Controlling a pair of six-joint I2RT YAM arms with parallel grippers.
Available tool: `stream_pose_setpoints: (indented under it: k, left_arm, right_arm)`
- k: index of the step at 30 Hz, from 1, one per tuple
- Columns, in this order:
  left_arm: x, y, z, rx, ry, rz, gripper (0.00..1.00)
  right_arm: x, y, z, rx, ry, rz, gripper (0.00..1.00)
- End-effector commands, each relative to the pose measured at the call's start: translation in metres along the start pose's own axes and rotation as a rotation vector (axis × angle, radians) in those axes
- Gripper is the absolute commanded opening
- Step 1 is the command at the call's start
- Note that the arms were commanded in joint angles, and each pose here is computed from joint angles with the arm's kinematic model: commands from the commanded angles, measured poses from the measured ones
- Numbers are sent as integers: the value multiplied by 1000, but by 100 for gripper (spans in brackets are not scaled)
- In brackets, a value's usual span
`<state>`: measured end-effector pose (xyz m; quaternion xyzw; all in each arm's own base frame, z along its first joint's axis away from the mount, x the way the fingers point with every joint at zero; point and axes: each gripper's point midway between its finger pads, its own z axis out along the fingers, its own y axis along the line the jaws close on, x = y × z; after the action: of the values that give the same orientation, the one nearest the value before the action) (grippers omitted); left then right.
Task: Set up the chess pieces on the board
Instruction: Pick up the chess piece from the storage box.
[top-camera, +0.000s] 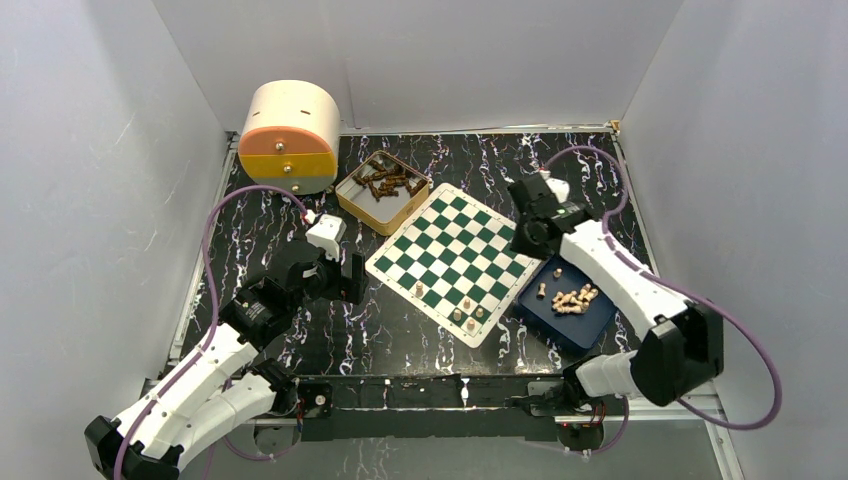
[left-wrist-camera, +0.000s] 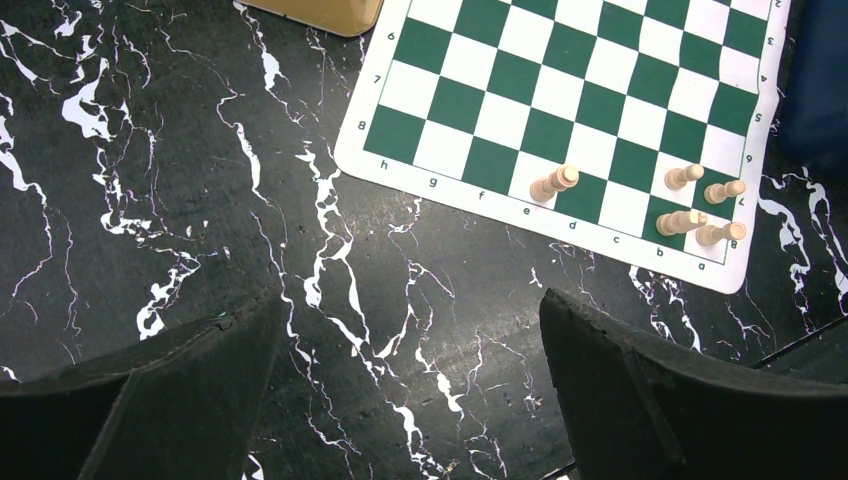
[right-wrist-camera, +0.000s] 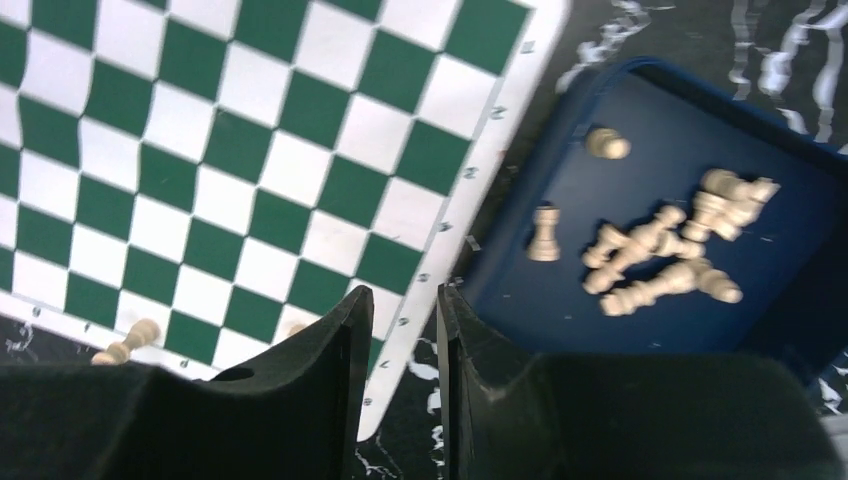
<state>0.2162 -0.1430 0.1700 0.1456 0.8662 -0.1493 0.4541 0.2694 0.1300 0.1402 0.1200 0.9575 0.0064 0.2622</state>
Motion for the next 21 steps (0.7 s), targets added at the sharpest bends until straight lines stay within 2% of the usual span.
stream_pose_setpoints:
  k: [1, 8, 15, 21]
  left_arm:
    - [-3, 1, -2, -4, -15, 7, 98]
    - [-4, 1, -3, -3, -15, 7, 98]
    - [-4, 1, -4, -6, -18, 6, 98]
    - [-4, 2, -5, -10, -26, 6, 98]
  right_arm:
    - [-16, -46, -1, 72, -60, 35, 38]
    - [-25, -96, 21, 146, -78, 149, 36]
    - [-22, -114, 52, 110, -64, 295, 37]
    - [-26, -117, 70, 74, -68, 337, 36]
